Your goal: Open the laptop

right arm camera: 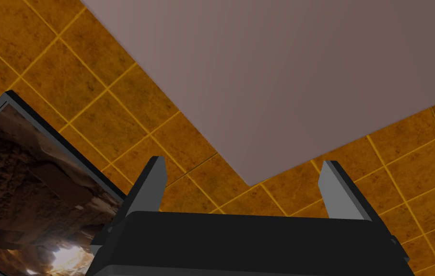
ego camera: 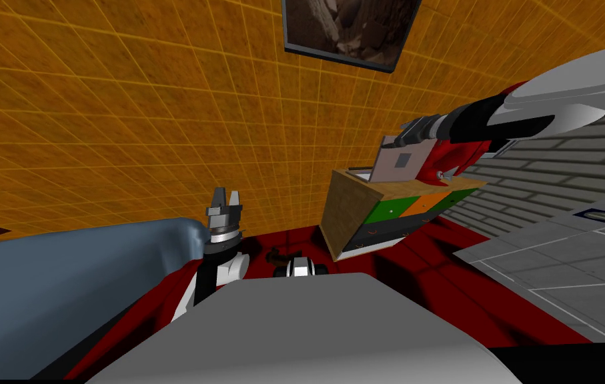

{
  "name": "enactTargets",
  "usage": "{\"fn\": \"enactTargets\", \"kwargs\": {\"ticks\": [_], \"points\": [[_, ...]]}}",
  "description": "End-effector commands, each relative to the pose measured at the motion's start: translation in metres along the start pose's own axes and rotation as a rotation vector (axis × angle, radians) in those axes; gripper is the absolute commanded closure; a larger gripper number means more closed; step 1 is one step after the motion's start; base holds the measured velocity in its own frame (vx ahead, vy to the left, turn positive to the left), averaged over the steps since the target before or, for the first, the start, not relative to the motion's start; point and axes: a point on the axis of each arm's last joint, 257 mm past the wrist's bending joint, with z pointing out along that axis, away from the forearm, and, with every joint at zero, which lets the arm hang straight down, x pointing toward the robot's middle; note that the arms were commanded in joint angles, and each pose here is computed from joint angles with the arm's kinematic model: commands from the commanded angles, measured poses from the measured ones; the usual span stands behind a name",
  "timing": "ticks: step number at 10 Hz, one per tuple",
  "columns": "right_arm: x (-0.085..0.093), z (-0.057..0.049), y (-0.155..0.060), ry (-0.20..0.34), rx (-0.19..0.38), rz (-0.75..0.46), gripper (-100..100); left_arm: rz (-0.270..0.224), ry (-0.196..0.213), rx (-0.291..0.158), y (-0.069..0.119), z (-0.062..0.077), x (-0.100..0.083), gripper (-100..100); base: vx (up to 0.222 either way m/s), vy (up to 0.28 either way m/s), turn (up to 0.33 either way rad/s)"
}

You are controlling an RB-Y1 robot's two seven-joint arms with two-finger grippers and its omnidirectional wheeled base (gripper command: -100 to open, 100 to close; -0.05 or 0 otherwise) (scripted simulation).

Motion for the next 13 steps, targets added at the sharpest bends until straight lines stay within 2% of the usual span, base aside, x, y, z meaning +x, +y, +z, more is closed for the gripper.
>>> {"fn": "enactTargets", "kwargs": {"ticks": [1, 3, 4, 5, 7, 8, 9, 10, 11, 13], "points": [[0.01, -0.003, -0.014, 0.013, 0.039, -0.002, -100, 0.0, 0.0, 0.0, 0.0, 0.0, 0.0, 0, 0.04, 0.149, 0.027], [0.004, -0.002, -0.014, 0.014, 0.037, -0.006, -100, 0.0, 0.0, 0.0, 0.0, 0.0, 0.0, 0, 0.05, 0.029, 0.007], [0.007, -0.002, -0.013, 0.013, 0.037, -0.005, -100, 0.0, 0.0, 0.0, 0.0, 0.0, 0.0, 0, 0.054, 0.0, 0.004], [0.006, -0.002, -0.013, 0.013, 0.037, -0.005, 100, 0.0, 0.0, 0.0, 0.0, 0.0, 0.0, 0, 0.0, 0.0, 0.0], [-0.019, 0.003, 0.003, 0.015, -0.032, -0.007, 100, 0.0, 0.0, 0.0, 0.0, 0.0, 0.0, 0, 0.047, -0.025, -0.075], [-0.022, 0.004, 0.003, 0.015, -0.033, -0.013, 100, 0.0, 0.0, 0.0, 0.0, 0.0, 0.0, 0, 0.068, -0.031, -0.062], [-0.035, 0.006, 0.011, 0.018, -0.068, -0.018, 100, 0.0, 0.0, 0.0, 0.0, 0.0, 0.0, 0, 0.038, -0.025, -0.05], [-0.044, 0.008, 0.02, 0.023, -0.101, -0.01, 100, 0.0, 0.0, 0.0, 0.0, 0.0, 0.0, 0, 0.066, -0.032, -0.108], [-0.048, 0.009, 0.021, 0.024, -0.103, -0.022, 100, 0.0, 0.0, 0.0, 0.0, 0.0, 0.0, 0, 0.055, -0.026, -0.047], [-0.067, 0.012, 0.04, 0.039, -0.17, -0.019, 100, 0.0, 0.0, 0.0, 0.0, 0.0, 0.0, 0, 0.05, -0.028, -0.041]]}}
